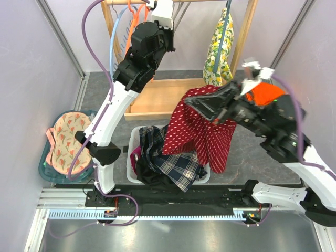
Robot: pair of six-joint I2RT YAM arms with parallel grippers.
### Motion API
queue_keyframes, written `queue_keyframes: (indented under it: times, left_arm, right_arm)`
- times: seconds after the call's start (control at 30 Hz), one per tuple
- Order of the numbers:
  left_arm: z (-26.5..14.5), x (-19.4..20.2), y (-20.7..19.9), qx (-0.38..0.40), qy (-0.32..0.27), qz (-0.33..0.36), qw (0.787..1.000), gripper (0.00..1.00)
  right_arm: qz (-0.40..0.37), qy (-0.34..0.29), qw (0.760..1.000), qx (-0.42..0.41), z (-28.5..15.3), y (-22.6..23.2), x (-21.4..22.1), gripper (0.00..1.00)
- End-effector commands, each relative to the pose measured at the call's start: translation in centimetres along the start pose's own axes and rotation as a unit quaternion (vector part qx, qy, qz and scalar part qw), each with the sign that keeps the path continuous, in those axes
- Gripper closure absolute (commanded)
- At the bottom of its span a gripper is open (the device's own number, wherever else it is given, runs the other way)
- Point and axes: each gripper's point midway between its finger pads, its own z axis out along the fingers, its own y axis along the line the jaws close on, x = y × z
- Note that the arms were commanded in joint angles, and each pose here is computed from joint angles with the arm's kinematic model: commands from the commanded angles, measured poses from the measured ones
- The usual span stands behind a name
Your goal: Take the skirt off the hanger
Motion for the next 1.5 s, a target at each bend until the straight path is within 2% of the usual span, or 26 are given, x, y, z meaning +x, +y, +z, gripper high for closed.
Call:
queue_keyframes:
  times: [0.0,0.2,0.57,0.87,1.03,1.2,1.23,1.3,1.4,1.43,1.47]
  left_arm:
    - [0.5,-4.7,2.0,-0.033,-0.082,-0.002,0.996,0.98]
    - [2.4,-3.0,2.8,-0.048,-0.074,0.005,0.996,0.98]
    - [4.2,1.4,4.3,-0.071,-0.021,0.017,0.997,0.98]
    - [4.8,3.9,4.2,-0.067,0.011,0.026,0.997,0.98]
    - [4.4,4.3,4.2,-0.064,0.021,0.028,0.997,0.98]
    - [3.2,3.2,4.3,-0.056,0.018,0.022,0.998,0.97]
    - [2.9,3.0,4.3,-0.055,0.017,0.02,0.998,0.87]
    - [1.8,2.1,4.6,-0.054,0.014,0.013,0.998,0.76]
    - [0.6,1.8,4.5,-0.043,0.018,0.002,0.999,0.33]
    - [-0.6,0.9,4.7,-0.039,0.014,-0.003,0.999,0.12]
    - [-1.0,0.7,4.6,-0.03,0.013,-0.006,0.999,0.03]
  right_arm:
    - [0.015,-0.01,0.999,-0.042,0.7,1.0,0.3,1.0]
    - [0.031,0.009,0.998,-0.05,2.0,0.4,2.4,1.0]
    - [0.038,0.0,0.995,-0.097,5.1,1.5,2.0,1.0]
    - [0.055,0.025,0.991,-0.119,6.6,2.7,4.9,1.0]
    - [0.048,0.029,0.995,-0.088,6.8,1.2,6.1,1.0]
    - [0.05,0.071,0.996,-0.008,6.0,-3.5,11.1,1.0]
    - [0.053,0.076,0.996,0.011,5.8,-4.5,11.9,1.0]
    - [0.062,0.111,0.991,0.051,4.7,-7.4,15.5,1.0]
    - [0.085,0.154,0.979,0.105,2.8,-11.0,20.3,1.0]
    - [0.092,0.161,0.975,0.118,2.2,-11.8,21.4,1.0]
    - [0.111,0.18,0.967,0.139,1.1,-13.1,23.7,1.0]
